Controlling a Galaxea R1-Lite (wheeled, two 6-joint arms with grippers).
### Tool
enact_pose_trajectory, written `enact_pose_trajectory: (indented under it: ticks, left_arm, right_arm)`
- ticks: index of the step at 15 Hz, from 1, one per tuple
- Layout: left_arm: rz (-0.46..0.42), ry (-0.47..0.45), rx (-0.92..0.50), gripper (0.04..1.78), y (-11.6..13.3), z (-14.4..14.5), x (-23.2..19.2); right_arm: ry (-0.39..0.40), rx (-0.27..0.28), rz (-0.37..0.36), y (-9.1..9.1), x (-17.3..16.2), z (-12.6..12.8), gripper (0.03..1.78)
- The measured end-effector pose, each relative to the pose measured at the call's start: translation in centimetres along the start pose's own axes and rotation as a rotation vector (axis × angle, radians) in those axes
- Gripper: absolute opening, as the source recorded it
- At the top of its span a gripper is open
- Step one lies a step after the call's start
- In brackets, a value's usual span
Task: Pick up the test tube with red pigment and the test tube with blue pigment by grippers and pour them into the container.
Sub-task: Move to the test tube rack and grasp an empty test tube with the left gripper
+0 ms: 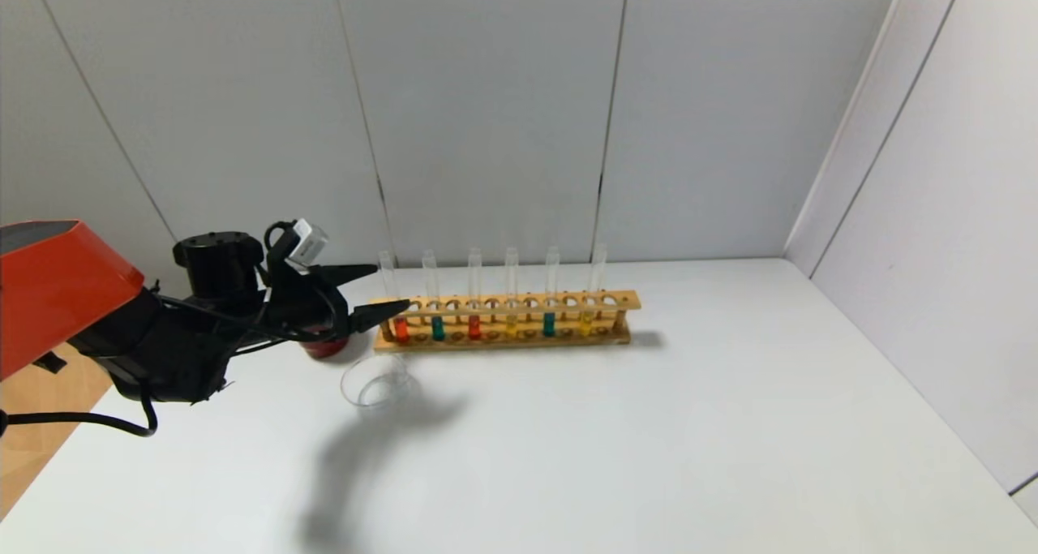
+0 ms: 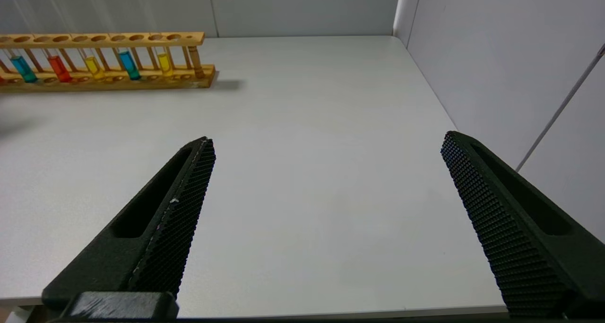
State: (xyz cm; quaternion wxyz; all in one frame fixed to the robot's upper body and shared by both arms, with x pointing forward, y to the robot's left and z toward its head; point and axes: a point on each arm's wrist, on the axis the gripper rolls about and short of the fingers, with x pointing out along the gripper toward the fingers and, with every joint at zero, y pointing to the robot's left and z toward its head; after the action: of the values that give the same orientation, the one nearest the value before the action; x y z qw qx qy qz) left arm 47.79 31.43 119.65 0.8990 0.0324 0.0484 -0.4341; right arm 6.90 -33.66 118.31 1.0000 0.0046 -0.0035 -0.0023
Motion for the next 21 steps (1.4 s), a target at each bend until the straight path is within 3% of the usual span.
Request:
enact_pose_trajectory:
  ticks: [15,18,21]
  left_arm:
    - [0.006,0.006,-0.005,1.72,2.6,-0.6,2.8]
    - [0.004,0.01,-0.01,1.48,2.9,-0.7,3.3]
    - [0.003,0.011,-0.012,1.02,3.0,-0.8,3.4]
  right_arm:
    - [0.0,0.0,0.0,0.0,0.0,0.0,1.75]
    - [0.0,0.0,0.0,0.0,0.0,0.0,1.75]
    - [0.0,0.0,0.0,0.0,0.0,0.0,1.75]
